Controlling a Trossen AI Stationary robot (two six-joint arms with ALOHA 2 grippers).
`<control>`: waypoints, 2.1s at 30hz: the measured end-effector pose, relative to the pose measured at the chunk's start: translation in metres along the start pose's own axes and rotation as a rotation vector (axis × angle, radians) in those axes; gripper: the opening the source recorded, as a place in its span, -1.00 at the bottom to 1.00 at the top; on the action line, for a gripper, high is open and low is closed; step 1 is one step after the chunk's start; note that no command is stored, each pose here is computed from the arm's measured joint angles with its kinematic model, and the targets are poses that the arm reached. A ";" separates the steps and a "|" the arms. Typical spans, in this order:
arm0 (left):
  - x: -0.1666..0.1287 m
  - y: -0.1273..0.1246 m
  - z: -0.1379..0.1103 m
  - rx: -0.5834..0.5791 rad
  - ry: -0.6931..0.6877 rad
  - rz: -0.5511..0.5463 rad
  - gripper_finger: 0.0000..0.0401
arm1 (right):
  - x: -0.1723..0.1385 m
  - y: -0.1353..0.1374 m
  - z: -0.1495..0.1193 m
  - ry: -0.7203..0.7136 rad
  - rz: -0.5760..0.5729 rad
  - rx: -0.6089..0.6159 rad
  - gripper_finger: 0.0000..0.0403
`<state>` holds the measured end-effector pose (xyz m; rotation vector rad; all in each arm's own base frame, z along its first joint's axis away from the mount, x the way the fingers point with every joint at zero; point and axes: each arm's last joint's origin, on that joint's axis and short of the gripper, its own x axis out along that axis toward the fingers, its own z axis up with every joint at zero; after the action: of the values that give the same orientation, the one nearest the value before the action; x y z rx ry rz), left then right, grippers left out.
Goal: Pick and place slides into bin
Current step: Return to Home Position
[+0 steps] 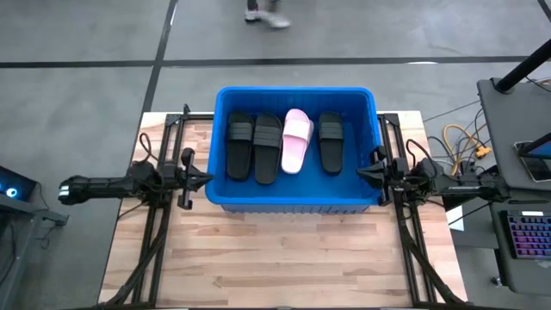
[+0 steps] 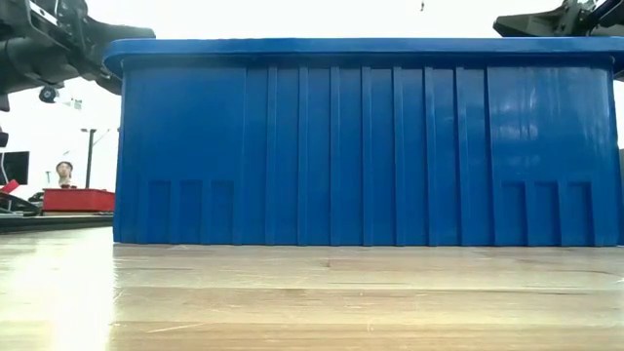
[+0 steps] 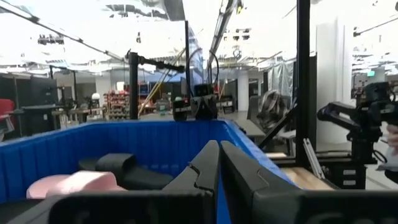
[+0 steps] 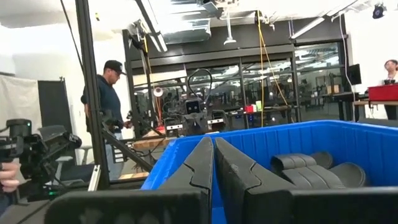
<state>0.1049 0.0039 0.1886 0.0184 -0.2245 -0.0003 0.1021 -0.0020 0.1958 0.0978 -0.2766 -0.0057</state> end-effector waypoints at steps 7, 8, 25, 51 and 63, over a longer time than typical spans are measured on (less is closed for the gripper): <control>-0.002 0.000 0.004 0.002 -0.036 0.005 -1.00 | -0.001 0.001 0.005 -0.070 0.009 -0.050 -0.96; -0.002 0.000 0.004 0.002 -0.036 0.005 -1.00 | -0.001 0.001 0.006 -0.084 0.009 -0.050 -0.96; -0.001 0.000 0.001 0.001 -0.014 0.005 -1.00 | -0.001 0.001 0.011 -0.139 0.010 -0.050 -0.96; -0.001 0.000 0.001 0.001 -0.012 0.005 -1.00 | -0.001 0.001 0.013 -0.149 0.011 -0.050 -0.96; 0.000 0.000 0.001 0.001 -0.010 0.005 -1.00 | -0.001 0.001 0.013 -0.149 0.011 -0.050 -0.96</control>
<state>0.1043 0.0040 0.1894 0.0188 -0.2345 0.0047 0.0974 -0.0019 0.2085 0.0465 -0.4260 -0.0091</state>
